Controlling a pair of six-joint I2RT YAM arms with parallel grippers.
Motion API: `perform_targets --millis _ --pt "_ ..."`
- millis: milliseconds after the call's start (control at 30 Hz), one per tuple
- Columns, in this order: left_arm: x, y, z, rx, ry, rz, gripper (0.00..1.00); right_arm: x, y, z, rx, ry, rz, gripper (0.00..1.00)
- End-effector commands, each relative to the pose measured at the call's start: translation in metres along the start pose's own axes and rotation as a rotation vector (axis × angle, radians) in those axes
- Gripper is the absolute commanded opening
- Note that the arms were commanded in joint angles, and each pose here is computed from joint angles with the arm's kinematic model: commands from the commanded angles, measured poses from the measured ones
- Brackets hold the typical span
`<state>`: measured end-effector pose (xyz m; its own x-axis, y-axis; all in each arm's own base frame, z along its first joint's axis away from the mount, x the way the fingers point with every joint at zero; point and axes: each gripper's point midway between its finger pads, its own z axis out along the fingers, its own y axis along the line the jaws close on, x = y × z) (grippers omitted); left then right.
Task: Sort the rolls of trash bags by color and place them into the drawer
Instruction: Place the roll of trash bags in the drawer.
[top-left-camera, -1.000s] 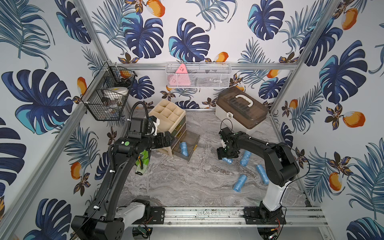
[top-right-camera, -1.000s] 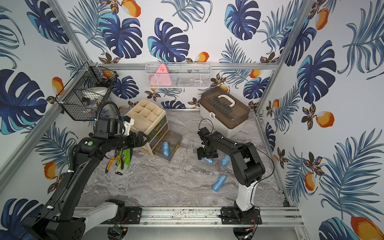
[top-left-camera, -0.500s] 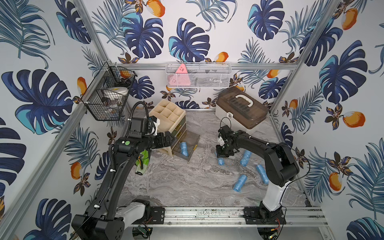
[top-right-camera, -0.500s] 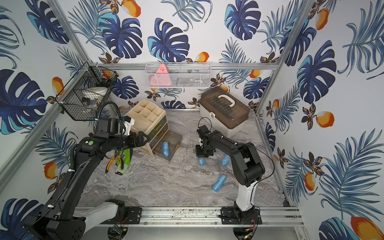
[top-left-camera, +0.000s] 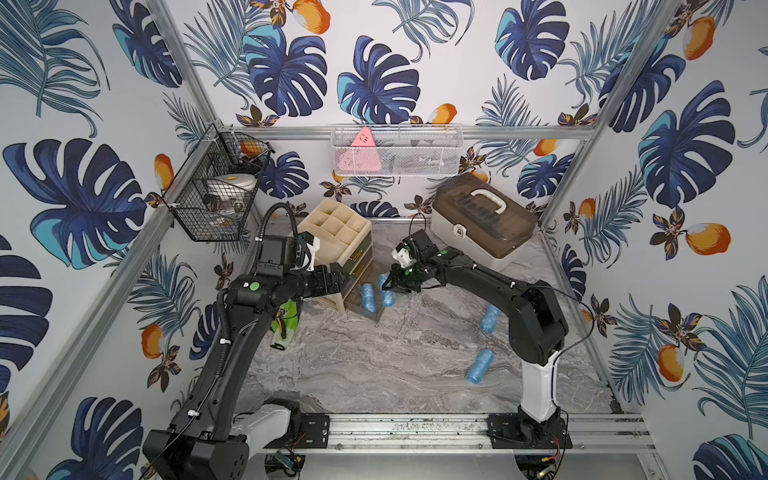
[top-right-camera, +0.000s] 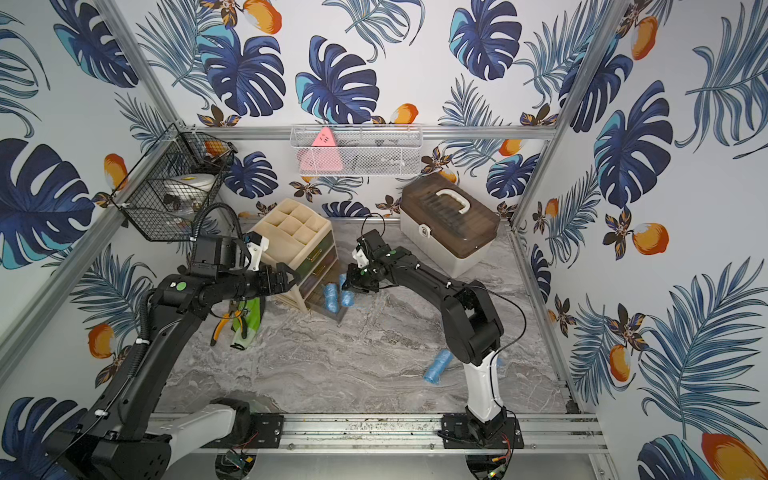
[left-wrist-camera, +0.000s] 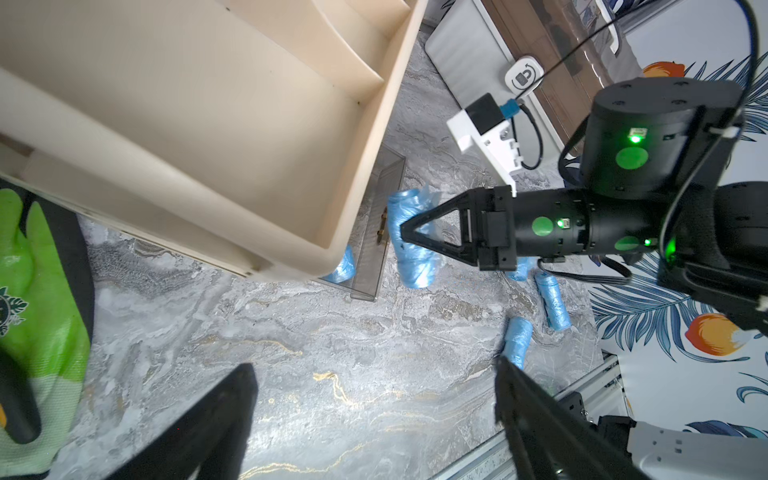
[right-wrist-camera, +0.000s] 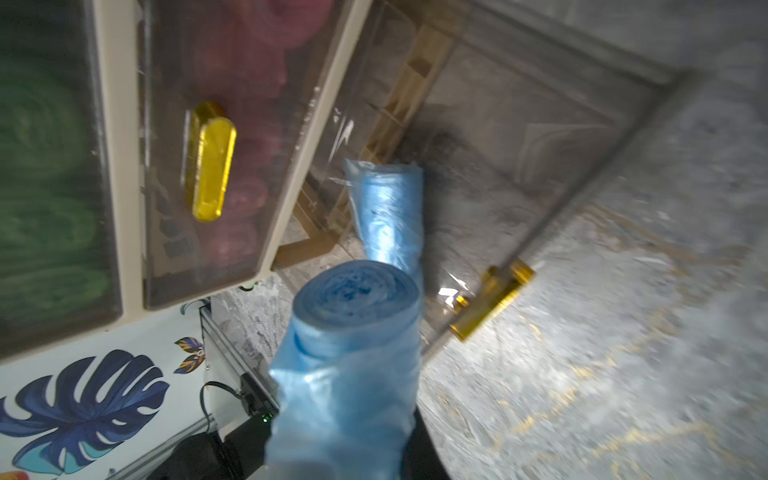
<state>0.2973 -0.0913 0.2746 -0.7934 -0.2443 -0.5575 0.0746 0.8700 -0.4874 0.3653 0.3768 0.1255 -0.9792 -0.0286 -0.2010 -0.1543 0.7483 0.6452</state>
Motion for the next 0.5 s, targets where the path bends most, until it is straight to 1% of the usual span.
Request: perform_targets --millis 0,200,367,467 --pt "0.0 -0.002 -0.001 0.009 -0.006 0.01 0.93 -0.015 0.01 0.018 -0.042 -0.018 0.07 0.02" --pt "0.0 -0.003 -0.004 0.014 -0.009 0.011 0.93 -0.031 0.006 0.043 0.006 -0.029 0.098 0.02" --pt "0.0 -0.004 -0.004 0.016 -0.011 0.011 0.93 -0.035 -0.005 0.056 0.106 -0.027 0.089 0.02" --pt "-0.001 -0.005 -0.005 0.019 -0.014 0.013 0.93 -0.035 -0.014 0.058 0.177 -0.032 0.082 0.02"
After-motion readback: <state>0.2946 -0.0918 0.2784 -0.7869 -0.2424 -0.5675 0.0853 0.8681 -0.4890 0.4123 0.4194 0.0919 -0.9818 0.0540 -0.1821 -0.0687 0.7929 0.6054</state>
